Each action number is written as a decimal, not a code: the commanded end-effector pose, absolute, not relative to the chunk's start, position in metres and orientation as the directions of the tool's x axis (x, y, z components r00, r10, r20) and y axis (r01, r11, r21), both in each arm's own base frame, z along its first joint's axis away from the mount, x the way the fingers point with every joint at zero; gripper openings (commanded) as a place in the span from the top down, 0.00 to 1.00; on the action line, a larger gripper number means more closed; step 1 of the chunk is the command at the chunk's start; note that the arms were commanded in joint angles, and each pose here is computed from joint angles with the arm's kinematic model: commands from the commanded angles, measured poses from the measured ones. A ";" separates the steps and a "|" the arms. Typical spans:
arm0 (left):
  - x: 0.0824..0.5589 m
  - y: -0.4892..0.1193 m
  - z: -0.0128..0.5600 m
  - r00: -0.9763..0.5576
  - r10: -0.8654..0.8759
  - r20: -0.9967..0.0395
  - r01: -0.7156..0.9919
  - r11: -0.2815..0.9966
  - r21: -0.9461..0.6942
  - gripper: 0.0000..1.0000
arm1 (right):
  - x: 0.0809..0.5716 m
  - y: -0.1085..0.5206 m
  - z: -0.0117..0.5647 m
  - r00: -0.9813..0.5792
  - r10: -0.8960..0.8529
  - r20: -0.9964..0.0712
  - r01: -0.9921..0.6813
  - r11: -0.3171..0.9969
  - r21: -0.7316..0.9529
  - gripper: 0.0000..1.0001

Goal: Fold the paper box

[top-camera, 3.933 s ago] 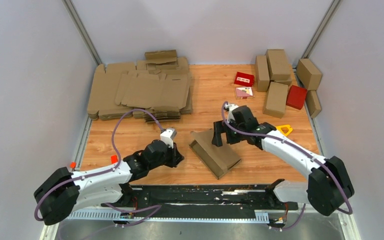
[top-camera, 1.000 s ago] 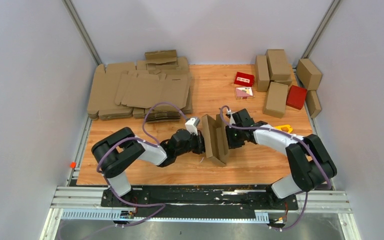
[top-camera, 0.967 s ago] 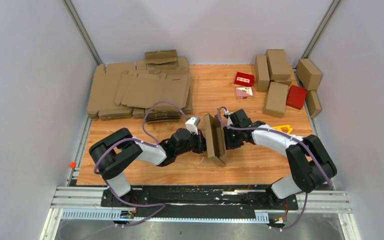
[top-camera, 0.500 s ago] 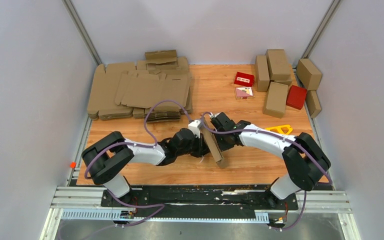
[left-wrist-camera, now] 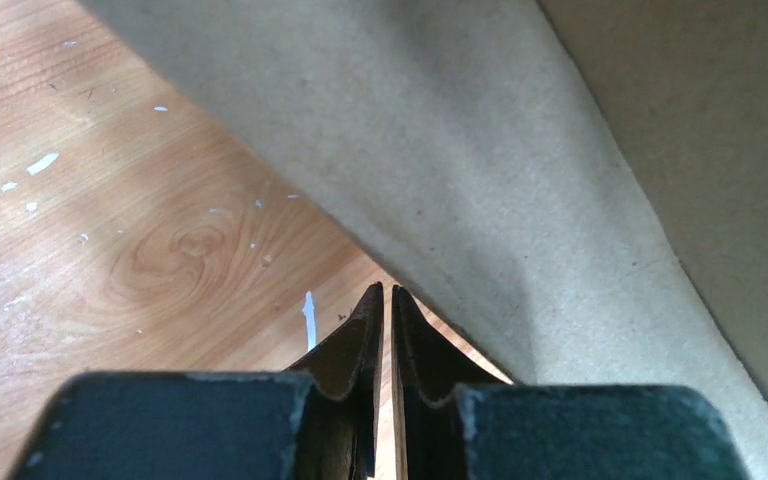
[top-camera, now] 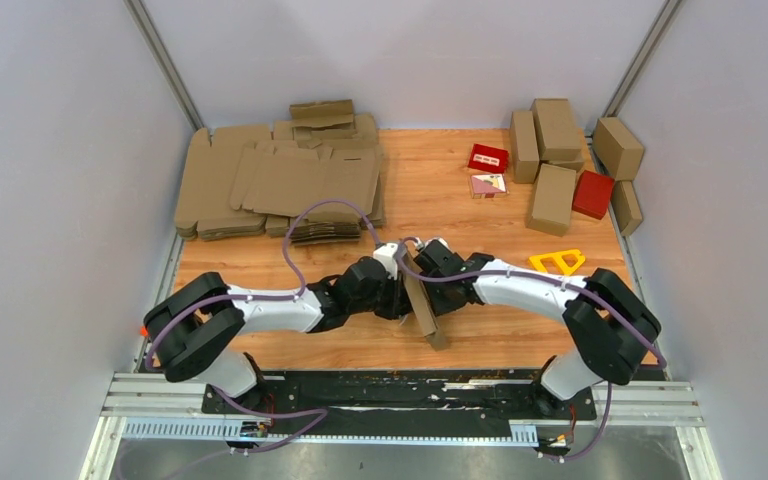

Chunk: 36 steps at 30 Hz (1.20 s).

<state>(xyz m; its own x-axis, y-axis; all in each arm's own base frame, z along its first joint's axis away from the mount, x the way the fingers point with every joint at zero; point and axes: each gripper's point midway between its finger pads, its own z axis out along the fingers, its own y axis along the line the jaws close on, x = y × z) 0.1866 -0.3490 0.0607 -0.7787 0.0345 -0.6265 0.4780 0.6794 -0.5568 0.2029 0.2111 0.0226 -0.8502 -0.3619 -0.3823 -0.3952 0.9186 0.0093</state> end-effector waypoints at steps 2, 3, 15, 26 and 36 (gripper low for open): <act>0.188 -0.350 0.091 -0.743 -0.018 -0.669 0.501 0.647 -0.574 0.86 | 0.198 0.236 0.041 -0.833 -0.324 -0.449 -0.434 0.885 0.168 0.74; 0.188 -0.347 0.091 -0.742 -0.025 -0.670 0.496 0.651 -0.574 0.86 | 0.198 0.235 0.044 -0.839 -0.310 -0.448 -0.431 0.881 0.196 0.72; 0.186 -0.337 0.105 -0.722 -0.055 -0.689 0.499 0.649 -0.575 0.85 | 0.203 0.216 0.070 -0.859 -0.171 -0.483 -0.381 0.843 0.380 0.58; 0.186 -0.344 0.110 -0.721 -0.055 -0.691 0.515 0.623 -0.588 0.85 | 0.201 0.225 0.112 -0.826 -0.124 -0.550 -0.429 0.771 0.471 0.52; 0.184 -0.347 0.110 -0.728 -0.052 -0.684 0.519 0.610 -0.599 0.85 | 0.199 0.222 0.124 -0.843 -0.032 -0.538 -0.405 0.697 0.592 0.40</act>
